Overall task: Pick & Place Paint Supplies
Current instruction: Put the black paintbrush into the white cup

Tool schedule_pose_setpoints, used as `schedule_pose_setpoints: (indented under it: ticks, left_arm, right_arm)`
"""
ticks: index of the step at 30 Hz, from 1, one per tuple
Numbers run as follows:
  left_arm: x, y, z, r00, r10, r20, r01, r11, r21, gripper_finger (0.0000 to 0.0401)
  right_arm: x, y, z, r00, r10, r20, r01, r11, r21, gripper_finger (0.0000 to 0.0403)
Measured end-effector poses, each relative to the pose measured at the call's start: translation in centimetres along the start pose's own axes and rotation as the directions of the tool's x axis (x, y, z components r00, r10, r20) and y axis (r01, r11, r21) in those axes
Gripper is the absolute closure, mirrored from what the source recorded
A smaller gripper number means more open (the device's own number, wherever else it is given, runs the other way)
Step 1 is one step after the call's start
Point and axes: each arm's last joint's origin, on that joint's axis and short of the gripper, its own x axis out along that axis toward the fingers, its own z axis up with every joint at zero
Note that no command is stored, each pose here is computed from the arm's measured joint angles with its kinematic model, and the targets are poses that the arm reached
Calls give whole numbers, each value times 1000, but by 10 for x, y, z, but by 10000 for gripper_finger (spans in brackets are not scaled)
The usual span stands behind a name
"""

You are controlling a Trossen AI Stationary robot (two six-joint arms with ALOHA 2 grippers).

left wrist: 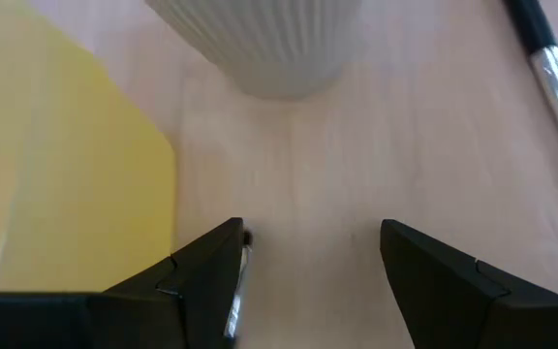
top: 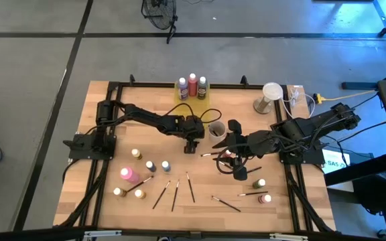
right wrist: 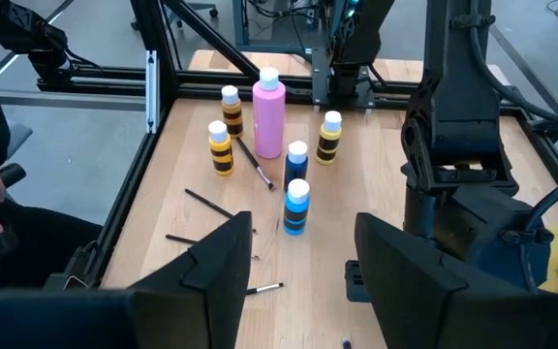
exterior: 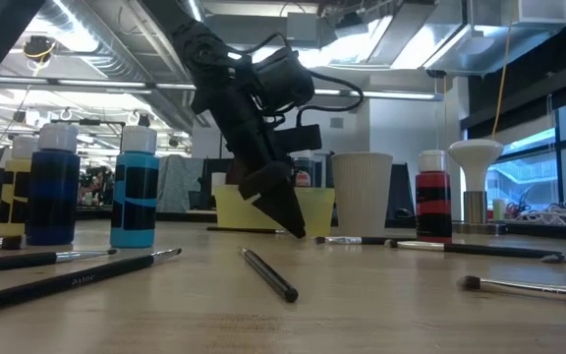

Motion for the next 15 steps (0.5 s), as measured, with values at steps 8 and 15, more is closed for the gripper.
schedule_pose_setpoints:
  ticks: [8, 15]
  left_arm:
    - [4, 2, 1, 1000, -10, 30, 9, 999, 31, 159]
    - [23, 2, -9, 999, -40, -24, 40, 999, 15, 160]
  right_arm:
    - [0, 0, -1, 1000, -1, -6, 1, 1000, -2, 215]
    - [0, 0, -1, 1000, -1, -7, 1, 1000, -2, 215]
